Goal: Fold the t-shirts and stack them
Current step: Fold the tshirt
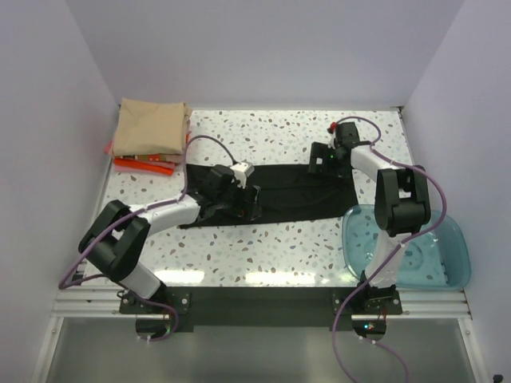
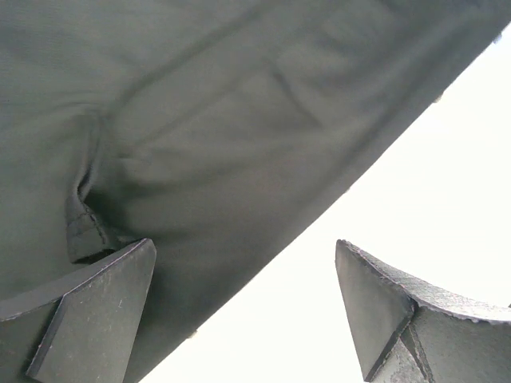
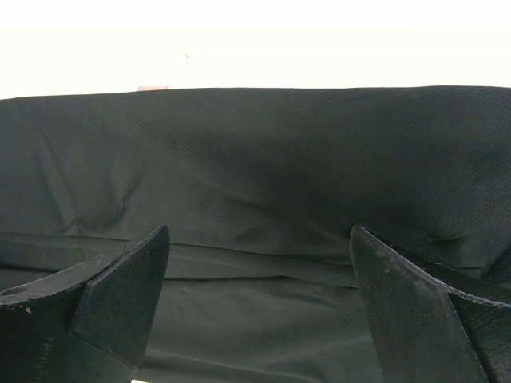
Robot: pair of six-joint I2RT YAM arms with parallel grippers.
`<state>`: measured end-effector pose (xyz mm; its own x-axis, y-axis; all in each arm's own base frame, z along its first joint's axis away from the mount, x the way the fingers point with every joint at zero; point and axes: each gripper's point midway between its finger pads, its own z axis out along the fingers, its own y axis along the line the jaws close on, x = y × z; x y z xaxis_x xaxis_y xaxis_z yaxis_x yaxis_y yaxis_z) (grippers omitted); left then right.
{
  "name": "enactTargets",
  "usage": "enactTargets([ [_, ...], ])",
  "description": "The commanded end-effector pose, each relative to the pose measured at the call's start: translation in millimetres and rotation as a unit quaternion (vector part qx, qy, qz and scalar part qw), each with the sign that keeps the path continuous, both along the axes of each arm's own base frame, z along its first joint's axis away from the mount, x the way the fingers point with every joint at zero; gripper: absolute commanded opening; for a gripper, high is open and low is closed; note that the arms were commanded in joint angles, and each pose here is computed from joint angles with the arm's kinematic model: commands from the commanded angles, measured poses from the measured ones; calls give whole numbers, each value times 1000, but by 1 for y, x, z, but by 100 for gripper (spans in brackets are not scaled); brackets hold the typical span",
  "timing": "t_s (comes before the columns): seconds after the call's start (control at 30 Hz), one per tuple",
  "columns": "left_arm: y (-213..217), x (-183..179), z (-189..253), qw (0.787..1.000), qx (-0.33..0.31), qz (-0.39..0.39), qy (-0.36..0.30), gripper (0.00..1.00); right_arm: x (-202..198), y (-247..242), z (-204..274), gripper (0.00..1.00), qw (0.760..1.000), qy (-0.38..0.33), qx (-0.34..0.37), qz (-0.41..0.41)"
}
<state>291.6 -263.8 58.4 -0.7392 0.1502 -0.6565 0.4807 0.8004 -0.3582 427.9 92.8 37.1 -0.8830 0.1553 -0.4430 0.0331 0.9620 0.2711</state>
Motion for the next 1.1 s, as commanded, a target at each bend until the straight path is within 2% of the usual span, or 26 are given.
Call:
enactTargets([
  [0.0, -24, -16, 7, 997, -19, -74, -18, 100, 5, -6, 3, 99, 1000, 0, -8, -3],
  [0.17, -36, -40, 5, 993, -7, -118, -22, 100, 5, -6, 3, 99, 1000, -1, -7, -2],
  [0.23, -34, -38, 11, 993, 5, -108, -37, 100, 4, -6, 3, 99, 1000, 0, -6, -2],
  [0.37, -12, -31, 16, 997, 46, -50, -39, 100, 6, -4, 4, 99, 1000, -2, 0, -2],
  [0.53, 22, -7, 41, 992, 80, 64, -78, 100, 10, -3, 13, 99, 1000, -11, 1, 3],
  [0.67, 62, 19, 46, 975, 97, 194, -45, 100, 14, 2, 22, 99, 999, -27, 12, 19],
  [0.77, 87, 36, 37, 963, 80, 257, -7, 100, 18, 13, 30, 99, 997, -49, 30, 58],
  [0.87, 94, 47, 27, 957, 54, 284, 22, 100, 21, 17, 34, 99, 994, -61, 33, 81],
  [1.07, 90, 62, -5, 948, 62, 303, 69, 100, 19, 21, 19, 99, 995, -41, 30, 85],
])
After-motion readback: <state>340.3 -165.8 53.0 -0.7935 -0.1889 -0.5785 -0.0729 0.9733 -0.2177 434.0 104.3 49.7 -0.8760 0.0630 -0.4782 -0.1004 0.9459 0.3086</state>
